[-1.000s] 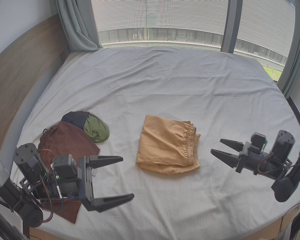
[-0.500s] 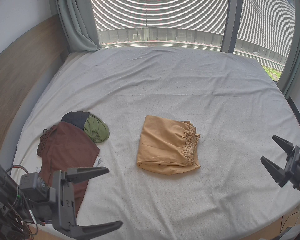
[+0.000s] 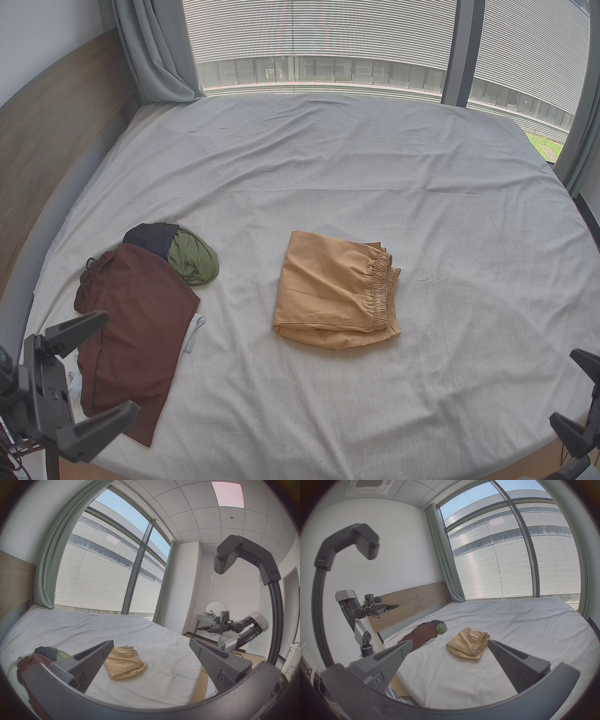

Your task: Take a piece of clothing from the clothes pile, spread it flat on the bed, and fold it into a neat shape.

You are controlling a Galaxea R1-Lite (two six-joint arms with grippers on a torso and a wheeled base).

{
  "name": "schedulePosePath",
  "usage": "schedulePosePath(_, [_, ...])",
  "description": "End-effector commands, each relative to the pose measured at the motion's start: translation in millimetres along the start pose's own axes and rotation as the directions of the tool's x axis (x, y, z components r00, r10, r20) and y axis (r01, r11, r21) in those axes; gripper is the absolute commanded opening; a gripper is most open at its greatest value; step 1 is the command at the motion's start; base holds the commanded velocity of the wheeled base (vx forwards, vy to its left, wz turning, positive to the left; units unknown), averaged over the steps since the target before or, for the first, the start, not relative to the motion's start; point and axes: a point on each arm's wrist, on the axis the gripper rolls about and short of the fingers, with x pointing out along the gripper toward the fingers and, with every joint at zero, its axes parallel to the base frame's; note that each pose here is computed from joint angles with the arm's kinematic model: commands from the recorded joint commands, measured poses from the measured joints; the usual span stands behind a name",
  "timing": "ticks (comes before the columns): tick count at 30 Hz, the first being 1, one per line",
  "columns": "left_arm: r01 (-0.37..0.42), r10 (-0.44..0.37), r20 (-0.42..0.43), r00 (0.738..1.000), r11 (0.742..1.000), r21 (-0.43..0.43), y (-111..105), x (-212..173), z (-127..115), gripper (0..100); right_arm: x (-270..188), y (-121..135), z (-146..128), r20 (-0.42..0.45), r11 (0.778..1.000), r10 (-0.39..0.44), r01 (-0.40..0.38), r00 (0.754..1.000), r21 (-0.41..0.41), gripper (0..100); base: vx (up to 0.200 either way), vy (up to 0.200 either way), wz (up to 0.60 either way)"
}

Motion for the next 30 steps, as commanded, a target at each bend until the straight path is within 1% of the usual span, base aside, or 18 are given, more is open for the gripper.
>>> schedulePosePath(1, [-0.127, 0.124, 0.098, 0.987, 0.992, 0.024, -29, -59, 3, 100, -40, 30, -36, 0.119, 0.998, 0.042, -0.036, 0.992, -0.047, 100, 0.0, 0.0, 0.0])
schedulePosePath(2, [-0.13, 0.127, 0.099, 0.987, 0.991, 0.02, -30, -60, 2, 100, -40, 29, -41, 0.11, 0.999, 0.033, -0.029, 0.993, -0.039, 100, 0.0, 0.0, 0.0])
schedulePosePath(4, [-0.156, 0.156, 0.09, 0.984, 0.988, -0.004, -38, -72, -5, 100, -38, 24, -55, 0.039, 0.993, -0.1, 0.102, 0.994, -0.053, 100, 0.0, 0.0, 0.0])
schedulePosePath(5, [-0.178, 0.178, 0.08, 0.981, 0.984, -0.014, -41, -76, -9, 100, -38, 21, -58, 0.018, 0.972, -0.223, 0.223, 0.975, -0.07, 100, 0.0, 0.0, 0.0])
schedulePosePath(6, [-0.208, 0.21, 0.07, 0.975, 0.978, -0.024, -43, -80, -12, 100, -39, 18, -59, 0.021, 0.928, -0.362, 0.362, 0.932, -0.087, 100, 0.0, 0.0, 0.0])
schedulePosePath(7, [-0.208, 0.21, 0.07, 0.975, 0.978, -0.024, -43, -80, -12, 100, -39, 18, -59, 0.021, 0.928, -0.362, 0.362, 0.932, -0.087, 100, 0.0, 0.0, 0.0])
schedulePosePath(8, [-0.259, 0.26, 0.056, 0.964, 0.965, -0.032, -48, -86, -20, 100, -41, 14, -58, 0.038, 0.835, -0.541, 0.542, 0.84, -0.096, 100, 0.0, 0.0, 0.0])
schedulePosePath(10, [-0.296, 0.296, 0.061, 0.953, 0.955, -0.02, -56, -94, -29, 100, -42, 14, -57, 0.042, 0.812, -0.573, 0.574, 0.819, -0.106, 100, 0.0, 0.0, 0.0])
schedulePosePath(12, [-0.314, 0.314, 0.064, 0.947, 0.949, -0.014, -59, -97, -33, 100, -42, 13, -57, 0.04, 0.808, -0.579, 0.58, 0.814, -0.105, 100, 0.0, 0.0, 0.0])
schedulePosePath(14, [-0.372, 0.372, 0.059, 0.926, 0.928, -0.013, -67, -105, -48, 100, -42, 12, -58, 0.038, 0.78, -0.619, 0.619, 0.785, -0.09, 100, 0.0, 0.0, 0.0])
schedulePosePath(15, [-0.396, 0.396, 0.024, 0.918, 0.918, -0.019, -66, -106, -53, 100, -43, 12, -58, 0.038, 0.757, -0.648, 0.649, 0.76, -0.068, 100, 0.0, 0.0, 0.0])
schedulePosePath(17, [-0.441, 0.441, -0.005, 0.898, 0.898, -0.02, -65, -107, -56, 100, -43, 12, -58, 0.037, 0.748, -0.661, 0.662, 0.749, -0.043, 100, 0.0, 0.0, 0.0])
schedulePosePath(18, [-0.517, 0.517, -0.039, 0.855, 0.856, -0.002, -63, -108, -61, 100, -43, 12, -58, 0.034, 0.751, -0.659, 0.66, 0.751, -0.022, 100, 0.0, 0.0, 0.0])
schedulePosePath(20, [-0.567, 0.569, -0.088, 0.818, 0.823, 0.046, -61, -109, -67, 100, -43, 12, -59, 0.025, 0.756, -0.654, 0.654, 0.756, -0.009, 100, 0.0, 0.0, 0.0])
schedulePosePath(21, [-0.567, 0.569, -0.091, 0.817, 0.822, 0.049, -61, -110, -68, 100, -43, 12, -59, 0.024, 0.757, -0.653, 0.653, 0.757, -0.006, 100, 0.0, 0.0, 0.0])
schedulePosePath(22, [-0.574, 0.584, -0.099, 0.806, 0.811, 0.116, -61, -110, -68, 100, -43, 12, -58, 0.028, 0.776, -0.631, 0.63, 0.775, 0.038, 100, 0.0, 0.0, 0.0])
schedulePosePath(25, [-0.623, 0.642, -0.079, 0.763, 0.762, 0.177, -60, -111, -67, 100, -43, 12, -58, 0.036, 0.765, -0.644, 0.642, 0.764, 0.055, 100, 0.0, 0.0, 0.0])
schedulePosePath(30, [-0.733, 0.757, -0.064, 0.651, 0.648, 0.207, -57, -113, -67, 100, -43, 12, -58, 0.036, 0.773, -0.634, 0.634, 0.772, 0.029, 100, 0.0, 0.0, 0.0])
